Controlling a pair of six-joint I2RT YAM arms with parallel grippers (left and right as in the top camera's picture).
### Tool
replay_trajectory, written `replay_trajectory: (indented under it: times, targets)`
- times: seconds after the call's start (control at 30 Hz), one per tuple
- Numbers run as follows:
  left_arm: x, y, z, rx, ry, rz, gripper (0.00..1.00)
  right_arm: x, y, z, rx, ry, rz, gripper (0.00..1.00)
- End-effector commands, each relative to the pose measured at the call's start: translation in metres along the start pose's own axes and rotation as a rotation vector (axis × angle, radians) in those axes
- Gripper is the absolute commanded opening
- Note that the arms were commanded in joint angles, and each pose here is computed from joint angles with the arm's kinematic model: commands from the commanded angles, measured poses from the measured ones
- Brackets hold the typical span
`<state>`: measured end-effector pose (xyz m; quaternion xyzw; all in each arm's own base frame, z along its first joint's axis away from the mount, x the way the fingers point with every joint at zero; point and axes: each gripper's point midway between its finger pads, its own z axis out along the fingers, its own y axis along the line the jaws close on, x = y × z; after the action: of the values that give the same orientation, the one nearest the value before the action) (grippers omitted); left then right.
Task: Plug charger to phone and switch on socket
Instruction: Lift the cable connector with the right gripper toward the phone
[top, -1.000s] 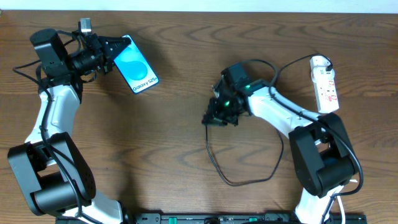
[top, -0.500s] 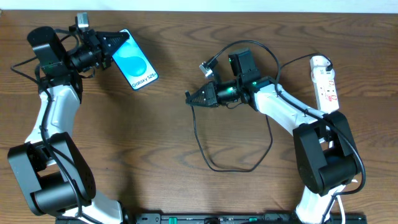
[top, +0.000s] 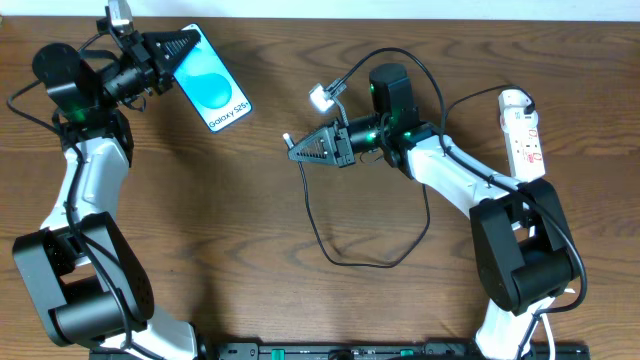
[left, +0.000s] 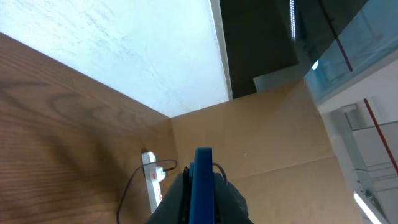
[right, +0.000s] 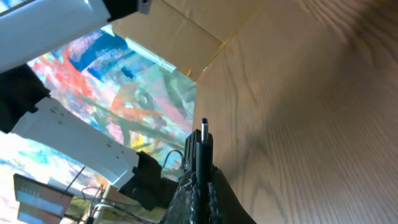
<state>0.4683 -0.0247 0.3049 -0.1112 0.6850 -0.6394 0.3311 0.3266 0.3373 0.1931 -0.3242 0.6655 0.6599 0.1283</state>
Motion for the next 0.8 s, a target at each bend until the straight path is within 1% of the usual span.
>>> replay_trajectory:
  times: [0.0, 0.2, 0.47, 0.63, 0.77]
  targets:
    - [0.002, -0.019, -0.002, 0.023, 0.011, 0.027, 0.08, 0.0, 0.014, 0.006, -0.071, 0.03, -0.071, 0.01]
    - [0.003, -0.026, 0.001, 0.04, 0.015, 0.07, 0.08, -0.001, 0.034, 0.014, -0.153, 0.055, -0.219, 0.01]
    - [0.01, -0.044, 0.011, 0.09, 0.026, 0.178, 0.08, -0.006, 0.048, 0.024, -0.184, 0.053, -0.374, 0.01]
    - [0.01, -0.045, 0.011, 0.093, 0.027, 0.164, 0.07, -0.01, 0.05, 0.024, -0.181, 0.04, -0.426, 0.01]
    - [0.013, -0.046, 0.013, 0.096, 0.036, 0.138, 0.08, -0.016, 0.045, 0.025, -0.144, 0.014, -0.425, 0.01]
